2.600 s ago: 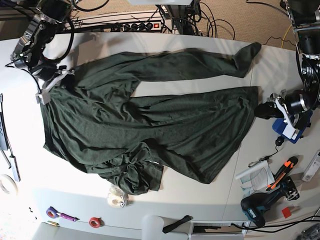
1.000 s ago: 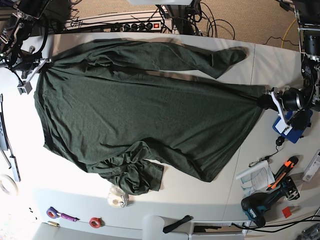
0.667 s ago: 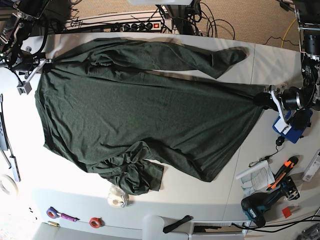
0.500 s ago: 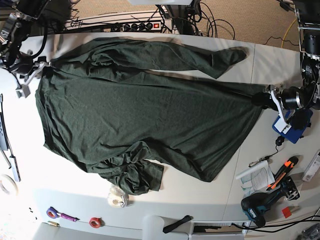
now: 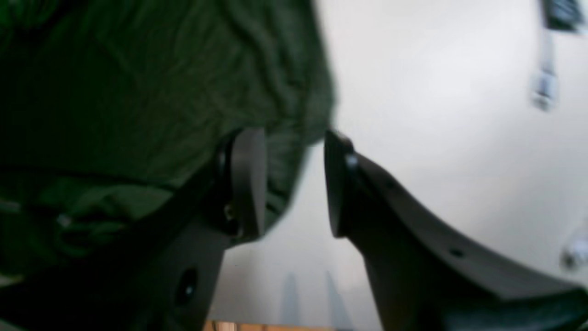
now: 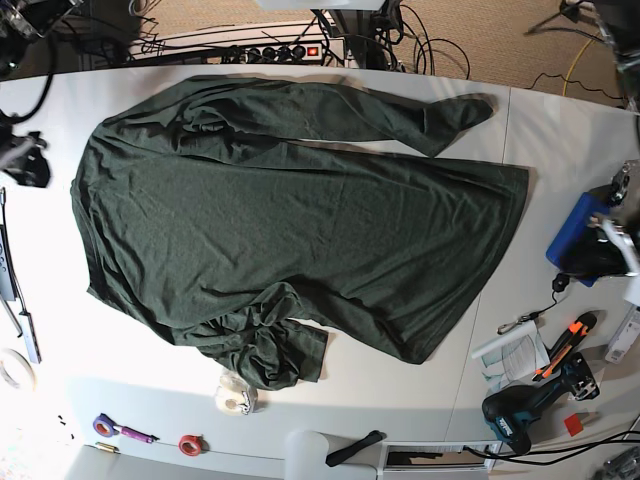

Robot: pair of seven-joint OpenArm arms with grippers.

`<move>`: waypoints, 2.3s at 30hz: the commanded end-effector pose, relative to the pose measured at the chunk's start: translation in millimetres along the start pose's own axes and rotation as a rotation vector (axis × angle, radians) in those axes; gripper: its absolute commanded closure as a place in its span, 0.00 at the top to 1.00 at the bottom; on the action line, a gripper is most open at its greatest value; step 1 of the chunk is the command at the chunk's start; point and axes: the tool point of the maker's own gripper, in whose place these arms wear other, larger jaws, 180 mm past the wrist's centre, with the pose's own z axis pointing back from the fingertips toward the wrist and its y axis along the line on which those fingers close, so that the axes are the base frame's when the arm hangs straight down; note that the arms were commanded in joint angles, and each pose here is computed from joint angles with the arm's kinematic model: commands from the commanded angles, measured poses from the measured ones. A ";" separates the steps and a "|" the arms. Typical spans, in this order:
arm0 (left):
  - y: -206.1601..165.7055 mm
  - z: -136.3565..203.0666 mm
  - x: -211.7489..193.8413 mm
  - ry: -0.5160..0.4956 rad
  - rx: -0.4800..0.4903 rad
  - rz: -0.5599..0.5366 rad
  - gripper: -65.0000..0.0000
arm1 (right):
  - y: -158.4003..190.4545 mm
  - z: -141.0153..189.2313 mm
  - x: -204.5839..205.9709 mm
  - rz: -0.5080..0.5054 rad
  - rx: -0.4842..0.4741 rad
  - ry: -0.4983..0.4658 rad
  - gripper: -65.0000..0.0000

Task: Layout the t-shirt on the table in an organized manner, then fold the t-shirt properly

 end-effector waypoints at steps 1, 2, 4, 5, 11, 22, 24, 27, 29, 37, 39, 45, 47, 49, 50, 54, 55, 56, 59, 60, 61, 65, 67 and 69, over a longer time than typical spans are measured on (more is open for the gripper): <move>6.1 17.0 22.2 -0.047 0.023 -0.039 0.38 | -6.6 12.5 10.2 -0.002 -0.021 -0.058 0.33; 10.9 24.2 24.6 -0.046 0.041 -0.044 0.38 | -13.1 18.9 2.0 -0.041 -0.043 -0.069 0.33; 15.7 34.7 31.1 -0.055 0.057 -0.052 0.38 | -20.4 27.8 -18.1 -0.126 -0.064 -0.086 0.33; 17.0 37.5 33.3 -0.058 0.061 -0.057 0.38 | -22.1 29.8 -28.7 -0.173 -0.065 -0.092 0.33; 17.3 39.4 35.2 -0.060 0.062 -0.061 0.38 | -15.8 6.2 -80.1 -0.457 0.022 -0.111 0.33; 17.3 39.3 35.5 -0.062 0.062 -0.060 0.38 | 19.8 -43.2 -112.8 -0.658 0.209 -0.063 0.33; 17.4 39.4 35.4 -0.062 0.062 -0.060 0.38 | 29.1 -48.6 -117.3 -0.662 0.229 -0.045 0.33; 17.5 39.4 35.1 -0.060 0.063 -0.060 0.38 | 43.5 -54.9 -127.6 -0.665 0.257 -0.005 0.33; 17.9 39.3 34.4 -0.056 0.065 -0.061 0.38 | 50.9 -57.7 -133.4 -0.656 0.272 0.028 0.33; 17.8 39.2 32.0 -0.044 0.064 -0.060 0.38 | 57.6 -60.2 -137.6 -0.640 0.288 0.061 0.00; 17.5 38.6 24.0 -0.018 0.061 -0.052 0.38 | 55.5 -59.3 -136.1 -0.634 0.285 0.061 0.00; 6.4 33.7 -36.4 0.079 0.010 0.048 0.50 | 48.3 -56.8 -131.2 -0.615 0.273 0.060 0.00; 1.5 30.4 -59.1 0.111 0.000 0.111 0.52 | 46.2 -56.2 -130.1 -0.608 0.268 0.062 0.00; -7.5 26.9 -77.4 0.127 -0.029 0.156 0.52 | 44.1 -55.5 -129.2 -0.598 0.263 0.065 0.00; -13.6 25.2 -86.2 0.136 -0.050 0.180 0.52 | 43.7 -55.3 -129.0 -0.590 0.263 0.065 0.00; -38.0 20.7 -117.0 0.161 -0.133 0.273 0.52 | 44.3 -54.3 -125.9 -0.565 0.264 0.058 0.00; -42.1 19.6 -124.7 0.170 -0.141 0.290 0.52 | 43.7 -53.6 -124.3 -0.548 0.256 0.061 0.00; -46.4 18.7 -132.0 0.176 -0.150 0.308 0.52 | 42.7 -52.6 -122.5 -0.523 0.242 0.068 0.00; -55.8 17.1 -144.7 0.181 -0.171 0.346 0.52 | 39.5 -47.5 -111.4 -0.428 0.194 0.080 0.00; -57.9 16.4 -146.9 0.184 -0.177 0.353 0.52 | 38.6 -45.4 -106.8 -0.394 0.177 0.081 0.00; -59.4 15.7 -148.1 0.183 -0.181 0.357 0.52 | 37.0 -42.8 -104.1 -0.364 0.155 0.089 0.00; -65.4 13.9 -155.4 0.200 -0.196 0.371 0.52 | 31.4 -34.0 -104.0 -0.293 0.085 0.128 0.00; -71.3 12.1 -162.9 0.217 -0.209 0.382 0.52 | 30.5 -30.8 -108.5 -0.288 0.076 0.143 0.00; -80.9 7.9 -172.4 0.240 -0.232 0.395 0.52 | 30.0 -28.7 -113.0 -0.289 0.072 0.155 0.00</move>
